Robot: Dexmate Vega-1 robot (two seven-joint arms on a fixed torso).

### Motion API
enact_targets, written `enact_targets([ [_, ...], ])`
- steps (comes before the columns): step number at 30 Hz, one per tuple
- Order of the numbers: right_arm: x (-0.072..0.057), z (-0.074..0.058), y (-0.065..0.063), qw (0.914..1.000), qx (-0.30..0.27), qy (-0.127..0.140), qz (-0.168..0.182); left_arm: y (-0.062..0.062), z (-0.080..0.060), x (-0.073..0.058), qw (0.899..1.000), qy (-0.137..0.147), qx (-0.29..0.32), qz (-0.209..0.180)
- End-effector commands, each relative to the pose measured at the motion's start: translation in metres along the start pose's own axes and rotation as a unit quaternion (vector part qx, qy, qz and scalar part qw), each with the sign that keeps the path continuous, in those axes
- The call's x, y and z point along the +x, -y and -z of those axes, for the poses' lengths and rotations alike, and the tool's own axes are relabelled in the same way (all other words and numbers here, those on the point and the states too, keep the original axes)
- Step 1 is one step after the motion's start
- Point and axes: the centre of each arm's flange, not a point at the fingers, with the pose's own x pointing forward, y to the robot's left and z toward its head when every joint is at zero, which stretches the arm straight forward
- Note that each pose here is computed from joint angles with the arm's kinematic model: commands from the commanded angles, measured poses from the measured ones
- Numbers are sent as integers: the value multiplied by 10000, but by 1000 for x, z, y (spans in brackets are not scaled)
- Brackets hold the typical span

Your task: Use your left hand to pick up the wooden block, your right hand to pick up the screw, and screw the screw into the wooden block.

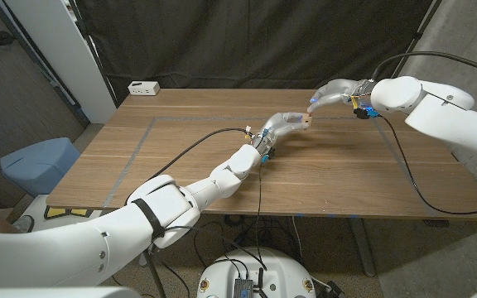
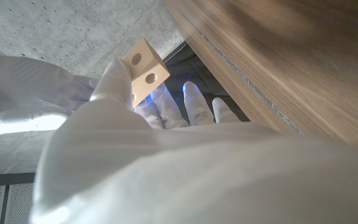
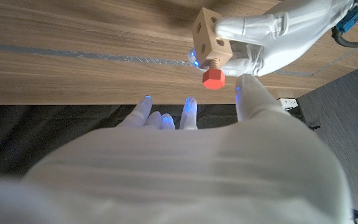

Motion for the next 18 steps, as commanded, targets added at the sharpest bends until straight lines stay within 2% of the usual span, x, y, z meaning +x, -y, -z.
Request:
enact_targets([
  [1,3,-12,10,9998,-170,-54,-86,1,-1,-2,10000,60,17,-33],
  [18,2,-13,8,9996,-229,-128,-52,3,-1,-3,10000,55,17,-9],
])
